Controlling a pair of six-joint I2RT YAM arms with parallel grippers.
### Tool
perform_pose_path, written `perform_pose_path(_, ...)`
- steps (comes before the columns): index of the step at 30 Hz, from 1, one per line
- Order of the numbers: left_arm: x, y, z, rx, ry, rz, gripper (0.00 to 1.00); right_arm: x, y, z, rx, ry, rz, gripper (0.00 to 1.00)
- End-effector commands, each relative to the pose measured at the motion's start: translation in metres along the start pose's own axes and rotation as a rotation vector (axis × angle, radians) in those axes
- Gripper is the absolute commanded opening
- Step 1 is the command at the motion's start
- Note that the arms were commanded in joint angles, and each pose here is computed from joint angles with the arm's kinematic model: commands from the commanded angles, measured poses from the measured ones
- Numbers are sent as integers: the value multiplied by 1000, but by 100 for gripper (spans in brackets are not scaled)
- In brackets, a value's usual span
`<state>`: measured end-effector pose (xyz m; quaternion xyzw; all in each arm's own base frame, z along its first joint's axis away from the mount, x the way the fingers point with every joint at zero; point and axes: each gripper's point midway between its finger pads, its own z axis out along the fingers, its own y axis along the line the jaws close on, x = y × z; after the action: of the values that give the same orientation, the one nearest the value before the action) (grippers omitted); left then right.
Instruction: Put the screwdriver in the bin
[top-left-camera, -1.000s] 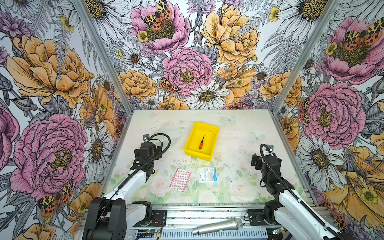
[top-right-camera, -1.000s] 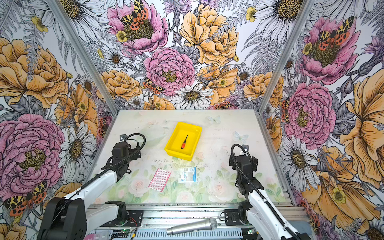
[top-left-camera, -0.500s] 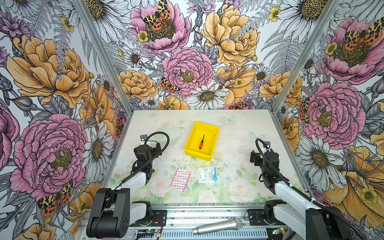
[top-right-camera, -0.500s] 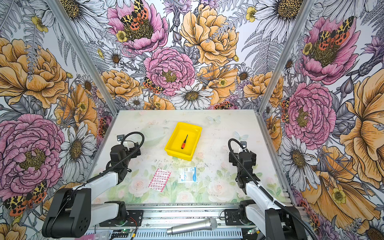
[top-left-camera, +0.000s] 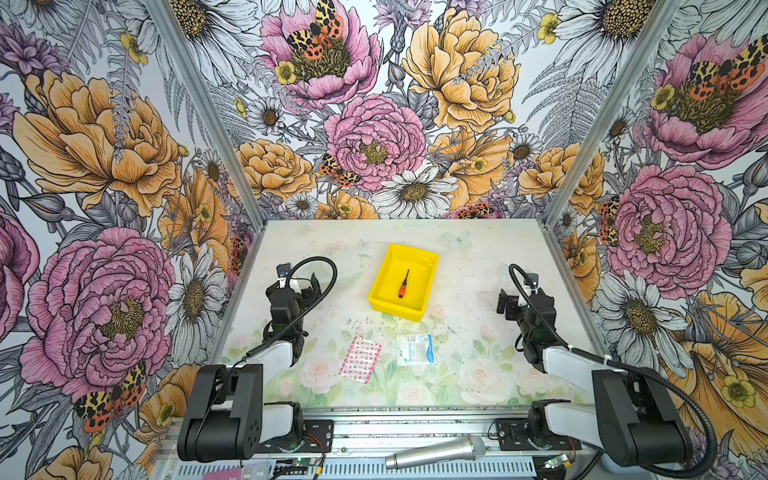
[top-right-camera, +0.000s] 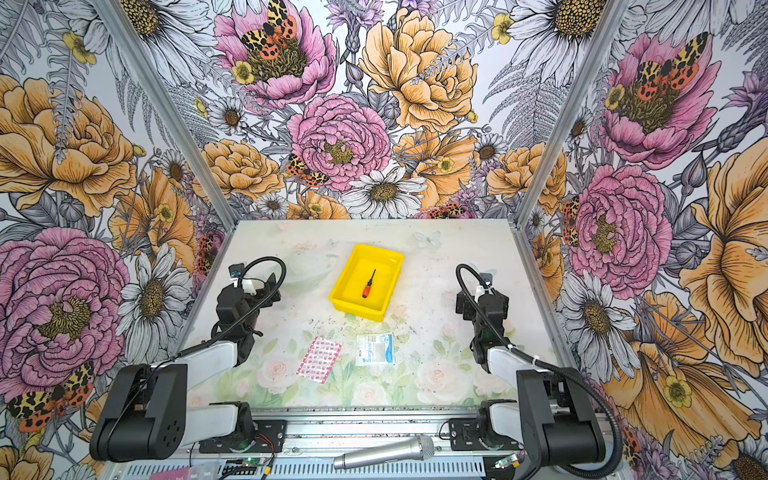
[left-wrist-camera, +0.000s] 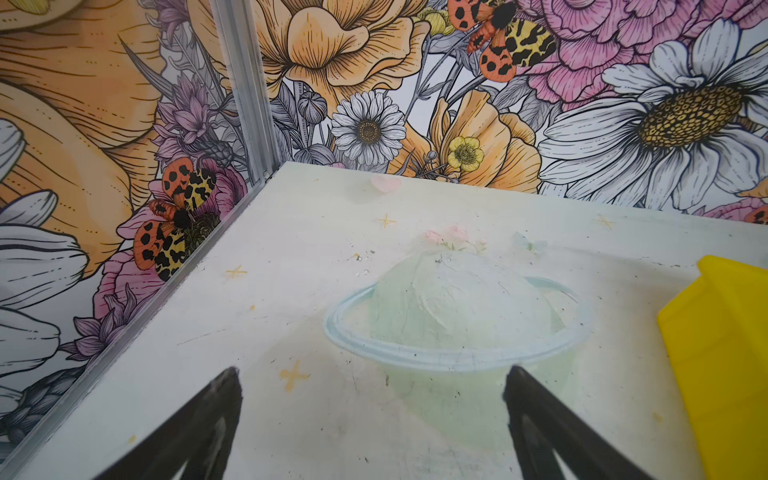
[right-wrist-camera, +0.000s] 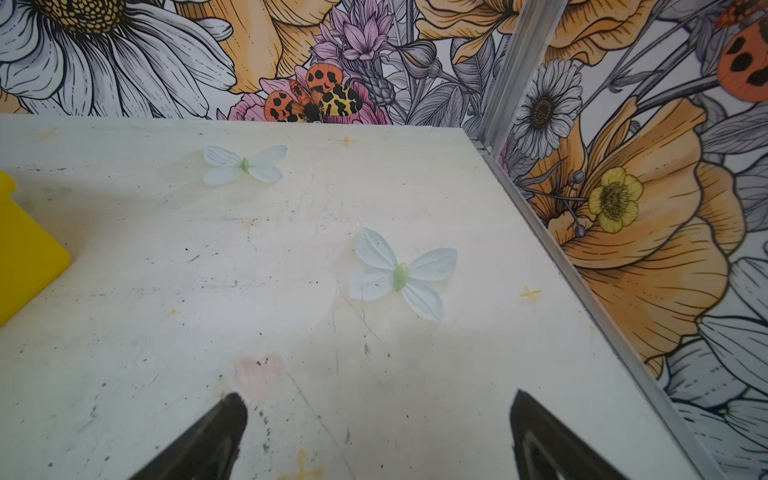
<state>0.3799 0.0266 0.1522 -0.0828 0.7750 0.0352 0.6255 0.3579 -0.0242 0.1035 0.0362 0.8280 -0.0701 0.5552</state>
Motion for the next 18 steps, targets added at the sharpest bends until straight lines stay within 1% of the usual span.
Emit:
perform_pose_path(1, -6, -4, 3, 33, -44, 2, 99, -43, 3, 12, -32, -149, 50, 99)
perform_pose_path(5, 0, -3, 7, 35, -78, 6, 99, -32, 3, 26, -29, -137, 50, 100)
perform_pose_path(8, 10, -3, 14, 32, -78, 1, 99, -27, 4, 36, -42, -130, 54, 99)
perform_pose_path(9, 16, -3, 17, 33, -71, 2, 99, -22, 1, 39, -30, -88, 61, 100)
perform_pose_path(10, 15, -3, 19, 32, -85, 3, 99, -24, 2, 38, -35, -108, 58, 100)
perform_pose_path(12, 18, -2, 22, 26, -44, 7, 99, -24, 1, 38, -31, -103, 58, 99)
perform_pose_path(14, 16, -4, 23, 38, -58, 7, 99, -23, 2, 39, -30, -96, 59, 99)
perform_pose_path(18, 17, 2, 25, -7, -43, -3, 99, -24, 2, 38, -30, -102, 56, 100)
